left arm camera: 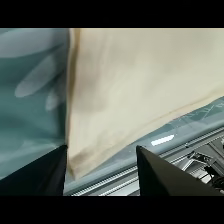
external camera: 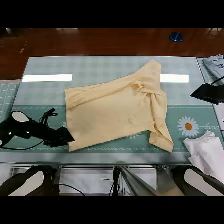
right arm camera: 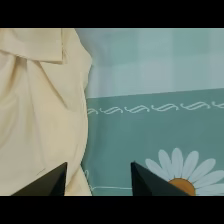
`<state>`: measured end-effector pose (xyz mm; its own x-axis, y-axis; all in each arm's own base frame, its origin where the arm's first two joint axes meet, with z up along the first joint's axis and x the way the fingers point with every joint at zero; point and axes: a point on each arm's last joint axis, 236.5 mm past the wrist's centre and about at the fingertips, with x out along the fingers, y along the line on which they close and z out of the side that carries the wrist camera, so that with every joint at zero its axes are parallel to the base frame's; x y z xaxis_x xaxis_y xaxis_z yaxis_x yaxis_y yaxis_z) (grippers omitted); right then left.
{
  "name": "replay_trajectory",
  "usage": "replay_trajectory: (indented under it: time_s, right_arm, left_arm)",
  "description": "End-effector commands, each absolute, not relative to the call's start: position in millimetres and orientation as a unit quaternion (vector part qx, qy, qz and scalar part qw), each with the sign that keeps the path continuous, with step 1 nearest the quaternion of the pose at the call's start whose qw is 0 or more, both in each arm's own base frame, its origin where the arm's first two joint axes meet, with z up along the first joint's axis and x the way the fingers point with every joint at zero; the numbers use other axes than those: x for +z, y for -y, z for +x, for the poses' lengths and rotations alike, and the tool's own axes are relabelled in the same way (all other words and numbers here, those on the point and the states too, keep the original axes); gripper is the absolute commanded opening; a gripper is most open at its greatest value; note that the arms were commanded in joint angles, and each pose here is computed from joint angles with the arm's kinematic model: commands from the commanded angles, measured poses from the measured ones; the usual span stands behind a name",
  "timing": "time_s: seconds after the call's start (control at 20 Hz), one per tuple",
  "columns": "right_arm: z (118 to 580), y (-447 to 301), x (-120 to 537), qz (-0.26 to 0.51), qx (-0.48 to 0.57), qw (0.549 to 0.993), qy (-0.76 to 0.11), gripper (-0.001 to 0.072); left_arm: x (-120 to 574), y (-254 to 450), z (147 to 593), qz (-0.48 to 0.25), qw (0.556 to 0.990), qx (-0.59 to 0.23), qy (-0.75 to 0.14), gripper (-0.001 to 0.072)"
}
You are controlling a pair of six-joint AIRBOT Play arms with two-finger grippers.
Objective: Fold the shirts.
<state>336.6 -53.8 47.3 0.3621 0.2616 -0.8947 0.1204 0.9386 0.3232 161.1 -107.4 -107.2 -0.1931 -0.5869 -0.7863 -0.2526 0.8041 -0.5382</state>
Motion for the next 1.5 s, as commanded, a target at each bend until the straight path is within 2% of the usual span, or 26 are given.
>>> replay_trajectory:
  time_s: [0.0,0.05,0.1,0.15,0.2,0.35,0.4,0.65,0.8,1.0,1.2,1.45]
  right_arm:
    - [327,49,47,0.172,0.051,0.797,-0.577,0.0488]
    - [326,48,50,0.170,0.052,0.798,-0.575,0.0485]
    - [325,48,55,0.167,0.051,0.803,-0.570,0.0473]
    - [324,49,60,0.163,0.049,0.809,-0.563,0.0473]
    - [324,49,66,0.159,0.048,0.815,-0.556,0.0473]
    - [320,49,76,0.150,0.045,0.823,-0.546,0.0488]
    - [318,50,72,0.149,0.042,0.820,-0.551,0.0542]
    - [277,29,6,0.219,0.059,0.761,-0.607,0.0542]
    - [266,0,-21,0.266,0.094,0.742,-0.608,0.0543]
    - [263,-8,-47,0.291,0.087,0.741,-0.598,0.0542]
    - [276,-13,-58,0.290,0.086,0.764,-0.570,0.0541]
    - [289,-45,-82,0.281,0.108,0.753,-0.585,0.0540]
  left_arm:
    - [-136,118,187,-0.276,0.603,-0.124,-0.738,0.0514]
    - [-142,119,186,-0.272,0.601,-0.121,-0.742,0.0284]
    - [-146,119,186,-0.270,0.599,-0.120,-0.744,0.0101]
    - [-149,117,185,-0.264,0.600,-0.122,-0.746,0.0084]
    - [-149,117,184,-0.258,0.601,-0.128,-0.746,0.0029]
    - [-146,118,179,-0.252,0.594,-0.144,-0.750,0.0029]
    - [-144,120,175,-0.248,0.589,-0.155,-0.753,0.0028]
    - [-138,123,172,-0.239,0.589,-0.177,-0.751,0.0029]
    - [-137,123,171,-0.240,0.587,-0.178,-0.752,0.0029]
    - [-137,123,170,-0.240,0.585,-0.179,-0.754,0.0028]
    - [-137,123,170,-0.240,0.585,-0.179,-0.754,0.0029]
    - [-136,124,169,-0.241,0.583,-0.180,-0.755,0.0029]
